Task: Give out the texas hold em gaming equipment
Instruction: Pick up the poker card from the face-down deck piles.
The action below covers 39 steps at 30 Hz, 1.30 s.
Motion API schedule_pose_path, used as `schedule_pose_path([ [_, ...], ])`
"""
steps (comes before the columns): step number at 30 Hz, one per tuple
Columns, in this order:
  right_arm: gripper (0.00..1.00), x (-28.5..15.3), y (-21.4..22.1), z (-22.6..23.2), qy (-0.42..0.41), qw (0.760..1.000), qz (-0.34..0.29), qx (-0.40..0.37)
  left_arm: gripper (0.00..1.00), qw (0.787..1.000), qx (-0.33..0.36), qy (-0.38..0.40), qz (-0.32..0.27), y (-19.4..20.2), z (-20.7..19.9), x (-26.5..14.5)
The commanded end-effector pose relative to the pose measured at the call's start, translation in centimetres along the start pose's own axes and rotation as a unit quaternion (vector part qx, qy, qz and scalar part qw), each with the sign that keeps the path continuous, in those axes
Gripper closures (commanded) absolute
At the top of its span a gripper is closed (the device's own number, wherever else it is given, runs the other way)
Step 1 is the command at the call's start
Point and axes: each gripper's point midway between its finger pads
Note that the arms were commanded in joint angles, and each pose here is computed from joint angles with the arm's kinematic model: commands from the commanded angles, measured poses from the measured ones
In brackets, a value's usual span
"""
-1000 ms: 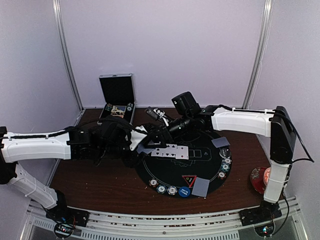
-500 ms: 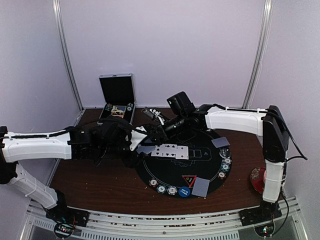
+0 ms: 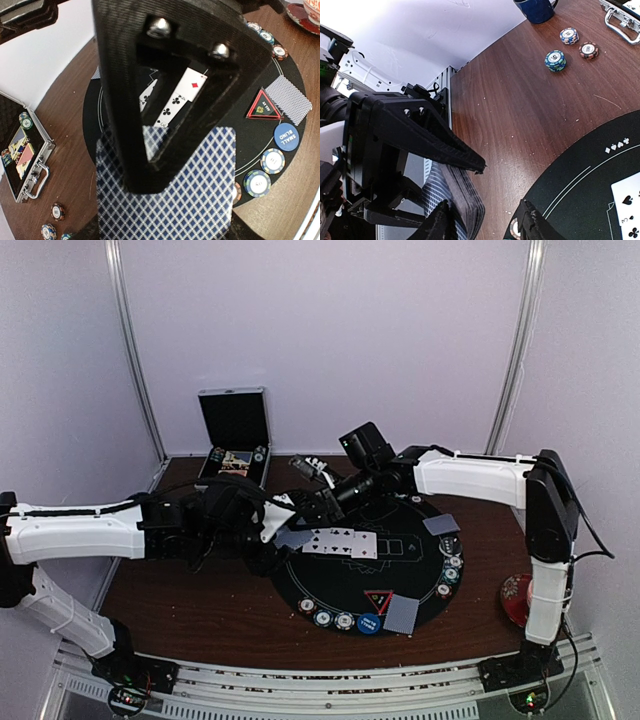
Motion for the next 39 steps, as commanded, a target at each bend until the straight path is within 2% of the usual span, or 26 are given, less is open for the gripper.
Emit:
schedule_pose_path([
  [1, 0.59, -1.0, 0.1, -0.1, 0.012, 1.000, 0.008, -0.004, 0.35, 1.000, -0.001, -0.005, -0.030, -1.7, 0.2, -0.2],
  [7, 0.73, -1.7, 0.1, -0.1, 0.032, 0.999, 0.013, -0.021, 0.35, 1.000, -0.001, -0.005, -0.029, -1.6, 0.2, -0.2],
  [16, 0.81, -2.1, 0.4, -0.3, 0.045, 0.998, 0.021, -0.035, 0.35, 1.000, -0.001, -0.005, -0.029, -1.6, 0.2, -0.2],
  [19, 0.90, -2.1, 0.4, 0.2, 0.034, 0.999, 0.023, -0.035, 0.35, 1.000, -0.001, -0.005, -0.027, -1.5, 0.2, -0.1],
  [23, 0.91, -2.4, 0.2, 0.7, 0.029, 0.999, 0.022, -0.040, 0.35, 1.000, 0.000, -0.005, -0.027, -1.5, 0.2, -0.1],
  [30, 0.71, -2.3, 0.2, 1.4, 0.005, 0.999, 0.023, -0.034, 0.35, 1.000, 0.000, -0.005, -0.026, -1.4, 0.1, 0.0],
  [32, 0.59, -2.1, 0.4, 1.7, -0.011, 0.999, 0.026, -0.028, 0.35, 1.000, 0.000, -0.005, -0.026, -1.5, 0.2, 0.0],
  [36, 0.44, -1.4, 0.6, 2.2, -0.035, 0.999, 0.030, -0.018, 0.35, 1.000, 0.000, -0.004, -0.025, -1.4, 0.1, 0.0],
  [39, 0.39, -0.7, 0.8, 2.5, -0.044, 0.998, 0.031, -0.014, 0.36, 1.000, 0.002, -0.001, -0.026, -1.5, 0.0, 0.0],
])
Point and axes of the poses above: each gripper's point midway between its finger pads, its own x axis out along the fingers, its own z axis along the line the jaws close on, y = z × x, and after that the axes turned 1 degree about x, right-handed
